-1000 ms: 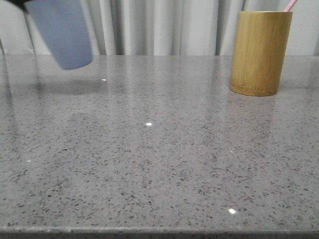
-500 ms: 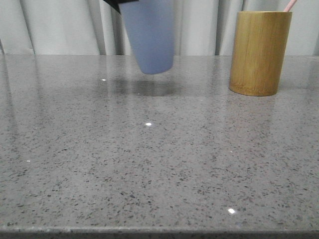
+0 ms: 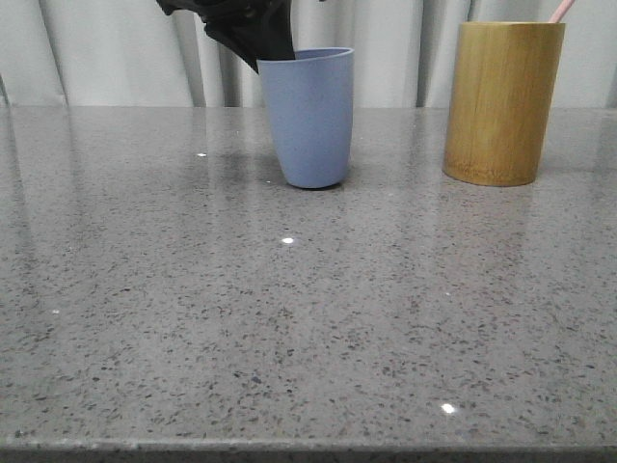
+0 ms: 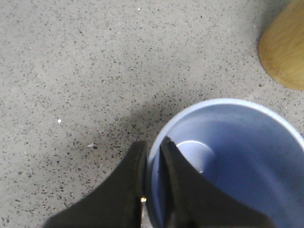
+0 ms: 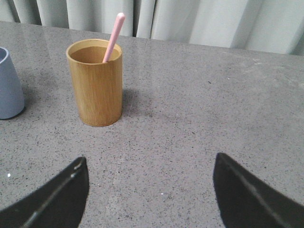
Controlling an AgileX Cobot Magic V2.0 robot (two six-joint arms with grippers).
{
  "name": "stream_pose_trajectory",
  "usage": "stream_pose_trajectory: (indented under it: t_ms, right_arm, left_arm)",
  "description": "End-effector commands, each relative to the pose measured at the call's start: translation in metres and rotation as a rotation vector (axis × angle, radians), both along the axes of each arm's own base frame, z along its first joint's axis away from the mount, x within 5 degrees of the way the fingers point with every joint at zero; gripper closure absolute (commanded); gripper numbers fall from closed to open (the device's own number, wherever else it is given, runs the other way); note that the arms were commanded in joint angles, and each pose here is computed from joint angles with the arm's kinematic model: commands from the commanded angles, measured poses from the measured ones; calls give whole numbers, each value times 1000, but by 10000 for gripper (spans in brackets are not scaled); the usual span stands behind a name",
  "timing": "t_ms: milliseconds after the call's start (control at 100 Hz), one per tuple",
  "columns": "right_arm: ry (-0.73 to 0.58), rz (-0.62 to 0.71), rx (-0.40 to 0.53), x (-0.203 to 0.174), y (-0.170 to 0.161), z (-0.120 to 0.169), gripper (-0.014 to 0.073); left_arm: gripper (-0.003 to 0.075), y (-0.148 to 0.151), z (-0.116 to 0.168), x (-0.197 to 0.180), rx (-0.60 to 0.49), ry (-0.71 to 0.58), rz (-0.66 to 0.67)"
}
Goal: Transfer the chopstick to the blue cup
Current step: 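Lift the blue cup with the left gripper and set it down nearer the bamboo cup, then open the left gripper and raise it away from the blue cup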
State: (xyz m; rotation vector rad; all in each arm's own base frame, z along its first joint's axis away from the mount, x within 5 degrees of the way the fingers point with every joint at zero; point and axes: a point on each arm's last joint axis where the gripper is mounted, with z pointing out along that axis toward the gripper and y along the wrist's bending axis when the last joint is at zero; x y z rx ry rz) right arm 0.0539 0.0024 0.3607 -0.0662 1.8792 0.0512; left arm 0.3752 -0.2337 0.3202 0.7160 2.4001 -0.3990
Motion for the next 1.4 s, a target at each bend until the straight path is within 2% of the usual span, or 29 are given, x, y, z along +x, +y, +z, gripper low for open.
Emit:
stream_pose_trajectory:
  t_ms: [0, 100, 200, 270, 390, 440, 490, 710, 860, 970, 1150, 1390]
  right_arm:
    - [-78, -2, 0, 3, 0, 14, 46]
    - [-78, -2, 0, 3, 0, 14, 46]
    - [-78, -2, 0, 3, 0, 14, 46]
    - [-79, -2, 0, 3, 0, 14, 46]
    - [-79, -2, 0, 3, 0, 14, 46]
    - [-79, -2, 0, 3, 0, 14, 46]
    - [-79, -2, 0, 3, 0, 14, 46]
    - [-80, -2, 0, 3, 0, 14, 46]
    - [-81, -2, 1, 3, 0, 15, 46]
    - [-81, -2, 1, 3, 0, 15, 46]
    - [-80, -2, 0, 3, 0, 14, 46]
    - [-81, -2, 1, 3, 0, 15, 46]
  left_arm:
    - [738, 0, 35, -8, -71, -100, 1]
    - [720, 0, 34, -8, -70, -98, 1]
    - [630, 0, 34, -8, -70, -98, 1]
    - [519, 0, 35, -8, -71, -100, 1]
    - [266, 0, 40, -8, -75, -106, -2]
    - [195, 0, 44, -9, -78, -112, -3]
    - [159, 0, 49, -9, -84, -122, -4]
    - [155, 3, 69, -14, -101, -131, -2]
    - [155, 18, 81, -16, -109, -141, 33]
    - [158, 38, 94, -15, -122, -164, 79]
    - [221, 77, 108, -19, -132, -187, 171]
    - [226, 132, 99, -45, -132, -201, 310]
